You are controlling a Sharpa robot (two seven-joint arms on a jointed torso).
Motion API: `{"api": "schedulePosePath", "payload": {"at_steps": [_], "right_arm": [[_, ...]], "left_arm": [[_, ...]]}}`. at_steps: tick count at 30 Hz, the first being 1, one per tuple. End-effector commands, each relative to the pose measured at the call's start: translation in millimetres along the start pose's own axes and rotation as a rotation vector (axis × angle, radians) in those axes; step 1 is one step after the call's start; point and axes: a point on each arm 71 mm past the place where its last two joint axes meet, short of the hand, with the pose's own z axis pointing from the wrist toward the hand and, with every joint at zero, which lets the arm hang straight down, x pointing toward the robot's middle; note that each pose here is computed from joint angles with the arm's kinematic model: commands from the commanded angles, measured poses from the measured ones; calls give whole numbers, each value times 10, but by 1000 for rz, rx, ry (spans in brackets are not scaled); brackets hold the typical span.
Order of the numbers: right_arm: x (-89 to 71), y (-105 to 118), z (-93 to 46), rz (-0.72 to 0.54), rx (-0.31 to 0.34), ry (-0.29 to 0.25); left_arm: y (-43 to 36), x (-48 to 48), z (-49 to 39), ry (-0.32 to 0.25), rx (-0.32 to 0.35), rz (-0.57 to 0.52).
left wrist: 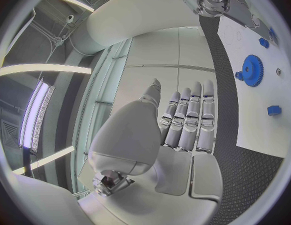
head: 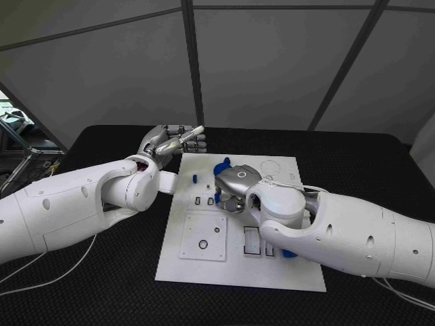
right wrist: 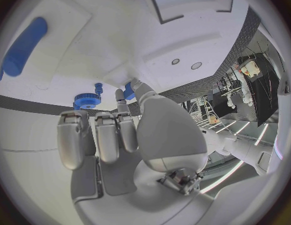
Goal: Assemble the parts on the task board
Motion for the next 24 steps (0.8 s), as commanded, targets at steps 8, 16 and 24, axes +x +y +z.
{"api": "schedulePosePath", "payload": {"at_steps": [8,16,24], "right_arm": [[-5,6,2,-8,1,0],[-4,6,3,-9,3,0],[-6,10,5,-8,3,-1]], "left_arm": [[-11,15,8,13,3,-2],[-10,17,9,13,2,-2],[-10,16,9,13,2,-2]]}}
